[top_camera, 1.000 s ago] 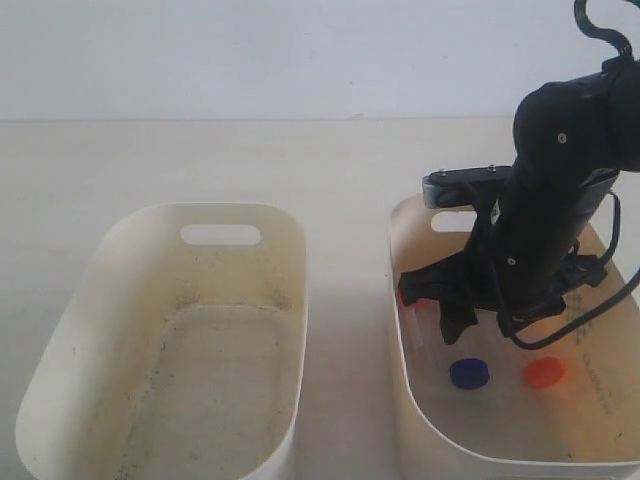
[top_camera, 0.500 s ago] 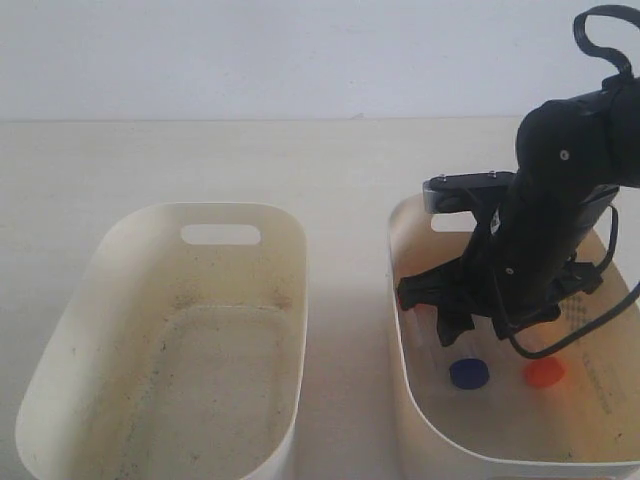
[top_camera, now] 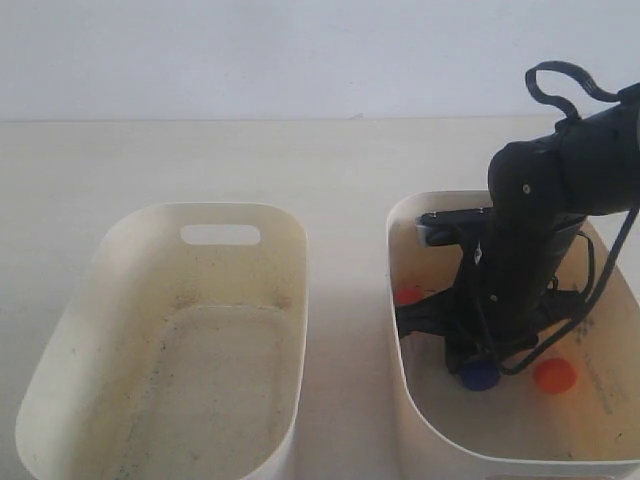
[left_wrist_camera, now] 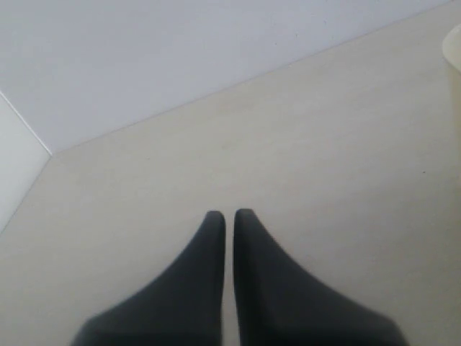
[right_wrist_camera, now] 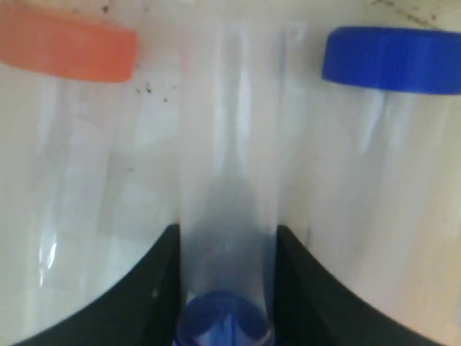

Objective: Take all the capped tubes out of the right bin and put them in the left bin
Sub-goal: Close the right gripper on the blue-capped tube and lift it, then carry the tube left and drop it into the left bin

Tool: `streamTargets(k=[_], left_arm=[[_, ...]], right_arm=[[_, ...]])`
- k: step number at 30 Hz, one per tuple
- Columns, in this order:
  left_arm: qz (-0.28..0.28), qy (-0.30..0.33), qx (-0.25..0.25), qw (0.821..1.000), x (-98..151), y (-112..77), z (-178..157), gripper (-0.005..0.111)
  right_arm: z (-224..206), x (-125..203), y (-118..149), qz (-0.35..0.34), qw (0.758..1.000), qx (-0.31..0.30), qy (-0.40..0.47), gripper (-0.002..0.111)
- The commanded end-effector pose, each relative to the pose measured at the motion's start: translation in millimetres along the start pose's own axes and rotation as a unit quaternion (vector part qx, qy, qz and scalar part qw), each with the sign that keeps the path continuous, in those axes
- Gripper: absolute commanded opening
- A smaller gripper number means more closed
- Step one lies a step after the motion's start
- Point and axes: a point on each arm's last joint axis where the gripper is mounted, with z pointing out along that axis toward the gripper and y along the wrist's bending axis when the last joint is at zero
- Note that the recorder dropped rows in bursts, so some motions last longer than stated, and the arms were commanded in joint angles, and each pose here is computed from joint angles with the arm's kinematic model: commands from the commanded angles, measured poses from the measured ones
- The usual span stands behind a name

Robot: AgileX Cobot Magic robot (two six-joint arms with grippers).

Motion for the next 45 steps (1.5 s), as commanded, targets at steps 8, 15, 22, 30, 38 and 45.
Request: streamTargets(k=[8,15,22,30,38,45], left_arm=[[-0.006,-0.004,0.002,1.0,-1,0.1,0,0.004],[-0.006,-0.004,0.002,1.0,-1,0.1,0,0.004],[-0.006,-0.004,0.002,1.0,-1,0.1,0,0.004],[-0.006,-0.004,0.002,1.0,-1,0.1,0,0.004],[-0.006,-0.004,0.002,1.0,-1,0.1,0,0.004],[-0.006,-0.004,0.002,1.0,-1,0.1,0,0.004]], right_arm=[[-32,5,-1,-0.005,1.0,-0.006,-0.021,0.0],[-79,21,-3,-0.002,0.999,-0.024,-0.048,0.0],[-131,39,4,0.005,0.985,-0.115,-0.127,0.0],[-167,50,46,-0.076,0.924,-0.318,-0.2,0.0],[-174,67,96,-0.161,0.894,-0.338,-0.246,0.0],[-162,47,140,-0.211,0.928,-0.253,-0.175,0.0]])
